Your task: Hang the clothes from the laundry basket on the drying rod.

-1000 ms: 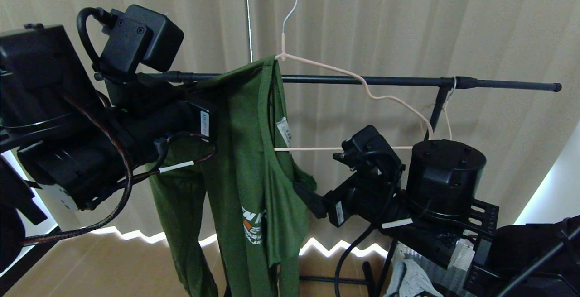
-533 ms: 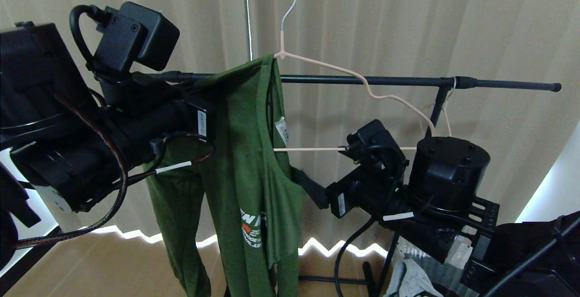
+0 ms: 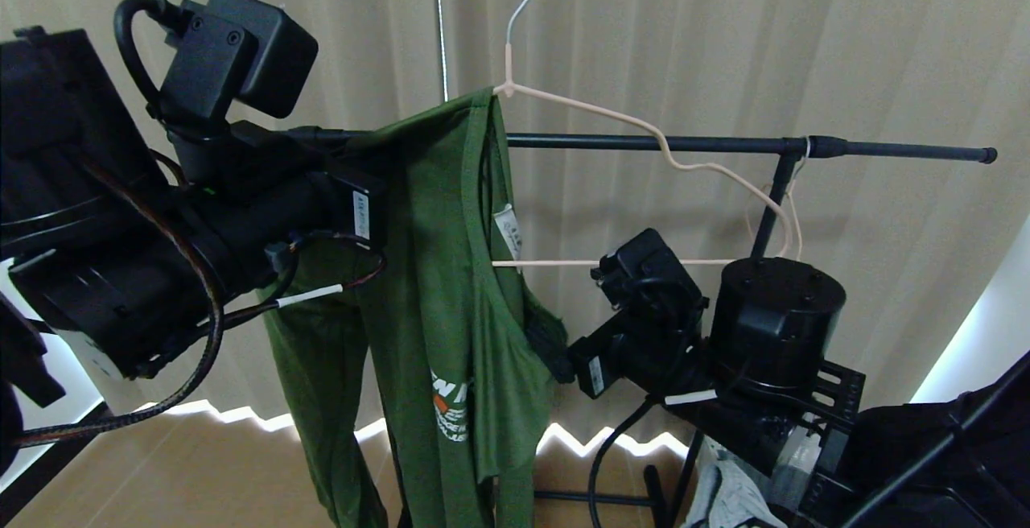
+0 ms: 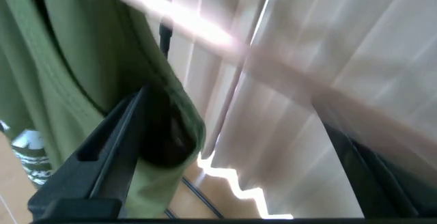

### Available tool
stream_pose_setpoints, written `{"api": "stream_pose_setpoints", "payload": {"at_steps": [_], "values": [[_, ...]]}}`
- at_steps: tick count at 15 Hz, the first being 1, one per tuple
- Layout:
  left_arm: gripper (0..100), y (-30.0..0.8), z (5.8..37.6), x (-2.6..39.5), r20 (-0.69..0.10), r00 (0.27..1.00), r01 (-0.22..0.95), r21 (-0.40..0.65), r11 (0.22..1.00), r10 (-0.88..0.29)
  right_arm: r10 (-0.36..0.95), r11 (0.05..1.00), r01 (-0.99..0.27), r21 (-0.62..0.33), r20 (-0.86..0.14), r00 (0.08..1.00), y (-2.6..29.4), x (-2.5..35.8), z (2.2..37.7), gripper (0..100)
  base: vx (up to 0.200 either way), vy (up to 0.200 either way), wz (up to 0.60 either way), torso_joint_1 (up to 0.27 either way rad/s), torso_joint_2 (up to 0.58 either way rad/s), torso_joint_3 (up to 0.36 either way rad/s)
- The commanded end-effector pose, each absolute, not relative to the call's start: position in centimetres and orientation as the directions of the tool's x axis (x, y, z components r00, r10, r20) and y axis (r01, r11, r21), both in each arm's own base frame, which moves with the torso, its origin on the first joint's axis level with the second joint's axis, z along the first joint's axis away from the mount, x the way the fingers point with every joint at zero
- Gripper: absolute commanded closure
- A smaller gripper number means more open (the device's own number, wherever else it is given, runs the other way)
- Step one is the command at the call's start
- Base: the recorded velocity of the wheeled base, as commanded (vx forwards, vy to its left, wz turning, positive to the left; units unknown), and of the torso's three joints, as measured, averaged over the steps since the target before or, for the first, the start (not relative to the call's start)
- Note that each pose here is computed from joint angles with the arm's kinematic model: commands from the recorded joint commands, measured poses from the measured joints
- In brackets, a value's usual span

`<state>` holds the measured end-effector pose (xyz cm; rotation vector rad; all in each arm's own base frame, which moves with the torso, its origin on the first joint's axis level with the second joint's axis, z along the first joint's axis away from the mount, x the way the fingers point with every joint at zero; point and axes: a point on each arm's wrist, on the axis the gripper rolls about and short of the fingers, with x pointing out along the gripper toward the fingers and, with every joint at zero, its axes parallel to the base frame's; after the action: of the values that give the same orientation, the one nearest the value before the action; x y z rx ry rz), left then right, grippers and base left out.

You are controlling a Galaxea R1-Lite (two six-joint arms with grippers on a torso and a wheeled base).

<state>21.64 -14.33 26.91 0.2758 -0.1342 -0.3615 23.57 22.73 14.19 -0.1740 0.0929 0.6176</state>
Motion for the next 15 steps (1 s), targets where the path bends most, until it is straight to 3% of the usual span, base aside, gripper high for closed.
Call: {"api": "stream_pose_setpoints", "payload": {"at_steps": [1, 8, 15], "values": [[100, -14.3, 27.0, 21.6, 0.085, 0.931, 0.318, 0.287, 0.903, -0.355, 0.567, 0.795, -0.589, -0.147, -0.167, 0.807, 22.5, 23.2, 13.5, 0, 0.0, 0.0, 0.0, 0.0, 0.0, 0.0], [100, -12.7, 26.7, 22.4, 0.073, 0.957, 0.247, 0.307, 0.919, -0.282, 0.499, 0.8, -0.555, -0.229, -0.262, 0.826, 17.3, 20.4, 12.2, 0, 0.0, 0.0, 0.0, 0.0, 0.0, 0.0], [100, -10.9, 25.4, 21.5, 0.039, 0.969, 0.213, 0.369, 0.905, -0.244, 0.352, 0.881, -0.406, -0.243, -0.235, 0.906, 12.5, 21.4, 13.2, 0, 0.0, 0.0, 0.0, 0.0, 0.0, 0.0]]}}
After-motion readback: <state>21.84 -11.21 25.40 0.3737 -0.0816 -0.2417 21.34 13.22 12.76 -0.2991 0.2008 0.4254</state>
